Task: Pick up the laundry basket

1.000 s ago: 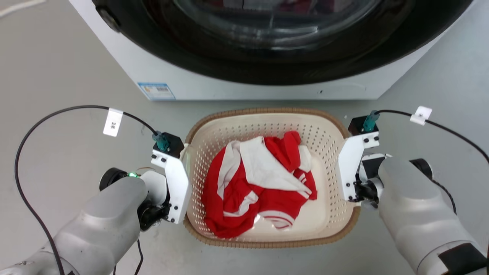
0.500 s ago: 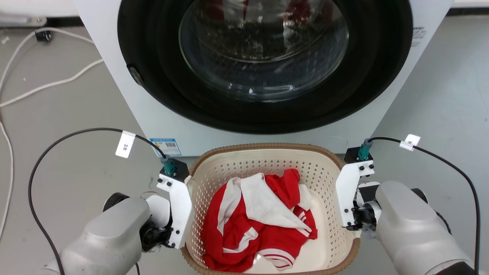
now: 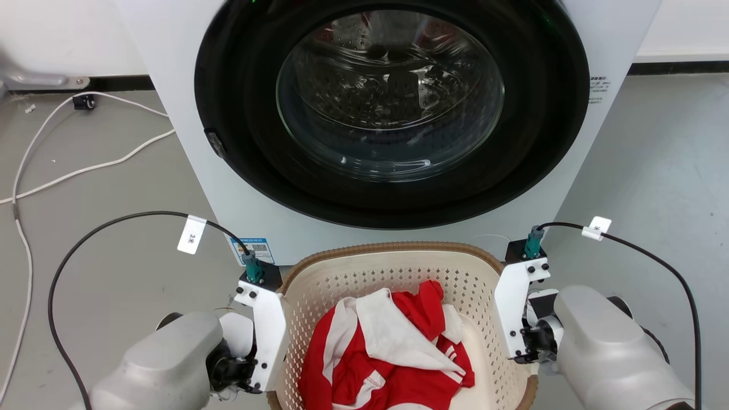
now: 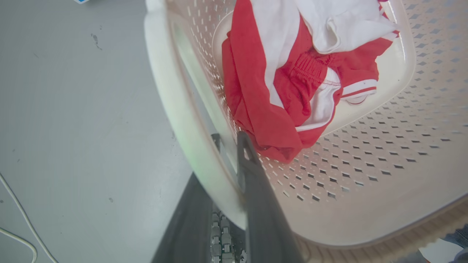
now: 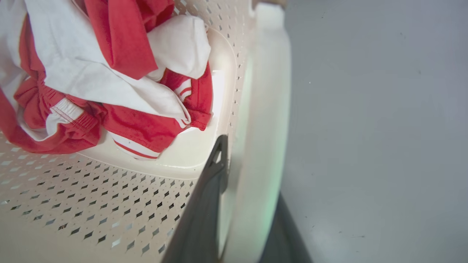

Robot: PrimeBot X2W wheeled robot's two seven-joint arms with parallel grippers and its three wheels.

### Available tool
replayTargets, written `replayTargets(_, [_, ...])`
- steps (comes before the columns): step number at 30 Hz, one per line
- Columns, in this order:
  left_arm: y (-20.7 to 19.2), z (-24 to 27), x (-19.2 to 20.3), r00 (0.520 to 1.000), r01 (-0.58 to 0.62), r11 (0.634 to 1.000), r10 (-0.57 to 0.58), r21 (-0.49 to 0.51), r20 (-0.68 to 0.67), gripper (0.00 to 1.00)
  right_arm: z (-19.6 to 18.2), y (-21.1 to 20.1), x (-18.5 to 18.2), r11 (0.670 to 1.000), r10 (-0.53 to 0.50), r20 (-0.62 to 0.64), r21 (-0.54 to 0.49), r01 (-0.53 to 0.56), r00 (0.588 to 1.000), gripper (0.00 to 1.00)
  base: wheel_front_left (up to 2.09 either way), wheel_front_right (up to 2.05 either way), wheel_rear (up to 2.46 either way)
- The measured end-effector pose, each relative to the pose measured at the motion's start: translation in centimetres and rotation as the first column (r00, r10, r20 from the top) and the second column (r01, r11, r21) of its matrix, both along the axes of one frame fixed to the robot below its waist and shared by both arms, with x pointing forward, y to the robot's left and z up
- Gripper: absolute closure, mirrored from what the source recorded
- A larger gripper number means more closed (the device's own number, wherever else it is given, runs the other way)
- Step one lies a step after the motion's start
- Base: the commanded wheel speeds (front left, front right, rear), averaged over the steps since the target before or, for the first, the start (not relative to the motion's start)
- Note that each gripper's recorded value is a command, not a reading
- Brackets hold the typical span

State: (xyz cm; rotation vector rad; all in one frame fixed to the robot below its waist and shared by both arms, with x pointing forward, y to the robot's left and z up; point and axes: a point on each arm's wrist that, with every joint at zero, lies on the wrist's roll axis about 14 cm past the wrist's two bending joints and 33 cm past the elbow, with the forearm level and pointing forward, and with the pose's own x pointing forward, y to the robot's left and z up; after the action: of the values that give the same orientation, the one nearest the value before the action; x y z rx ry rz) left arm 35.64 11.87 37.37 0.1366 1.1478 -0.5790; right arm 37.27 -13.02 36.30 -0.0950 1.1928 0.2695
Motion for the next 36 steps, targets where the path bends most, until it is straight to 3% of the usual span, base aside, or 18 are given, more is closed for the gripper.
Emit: replayTargets(36, [-0.61,0.26,-0.70,0.999,0.025,1.000,-0.025,0.012,-0.048,1.00,0.37,-0.29,-0.61,1.000,0.005,-0.021,-0.010,-0.005,1.000,1.00,0.00,0.00,0.00])
